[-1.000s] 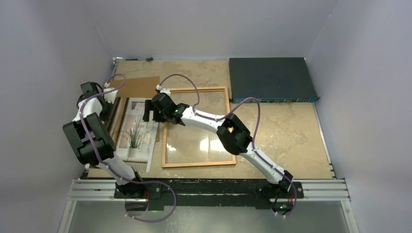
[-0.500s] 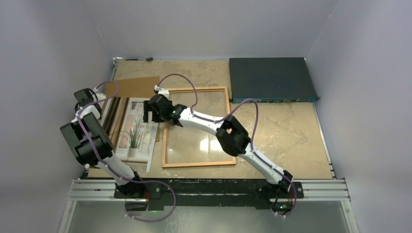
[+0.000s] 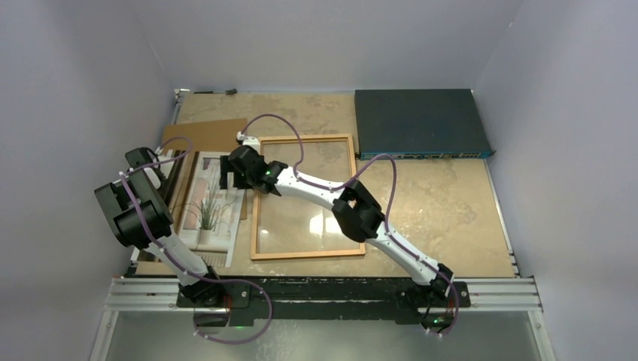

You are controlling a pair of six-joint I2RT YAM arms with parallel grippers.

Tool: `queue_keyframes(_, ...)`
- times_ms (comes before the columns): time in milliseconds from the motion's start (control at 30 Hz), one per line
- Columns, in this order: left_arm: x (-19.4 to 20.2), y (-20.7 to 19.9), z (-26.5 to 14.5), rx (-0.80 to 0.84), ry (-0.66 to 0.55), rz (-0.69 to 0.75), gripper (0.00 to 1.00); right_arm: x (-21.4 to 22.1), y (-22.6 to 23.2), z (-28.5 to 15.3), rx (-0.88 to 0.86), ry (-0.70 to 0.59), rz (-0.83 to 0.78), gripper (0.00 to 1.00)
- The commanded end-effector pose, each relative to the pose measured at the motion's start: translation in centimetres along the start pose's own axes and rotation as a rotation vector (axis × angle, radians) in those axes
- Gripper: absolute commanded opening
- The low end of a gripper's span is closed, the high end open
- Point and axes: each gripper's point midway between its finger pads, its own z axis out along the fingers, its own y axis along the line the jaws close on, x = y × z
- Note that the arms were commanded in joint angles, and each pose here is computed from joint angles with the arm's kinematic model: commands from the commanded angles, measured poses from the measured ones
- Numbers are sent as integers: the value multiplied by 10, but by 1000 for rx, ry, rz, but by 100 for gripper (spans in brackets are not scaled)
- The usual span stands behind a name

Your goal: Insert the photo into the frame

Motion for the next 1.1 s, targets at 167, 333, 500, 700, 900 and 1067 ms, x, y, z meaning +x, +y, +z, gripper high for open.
queue_keyframes(167,6,-31,1,118,-21,-6,0,32,-6,-6,-72,133,55,98)
queue_keyframes(333,10,-41,-2,154,-24,-11,0,12,27,-24,-230,93,89,98)
queue_keyframes(500,15,-49,-4,173,-26,-10,0,7,52,-37,-389,85,98,98)
queue_keyframes(700,20,-59,-6,194,-28,-9,0,4,74,-57,-555,81,107,97)
queue_keyframes(900,23,-65,-6,213,-30,-8,0,0,92,-74,-677,78,105,96)
queue_keyframes(1067,21,-67,-7,225,-40,-8,0,-2,104,-84,-764,80,119,96)
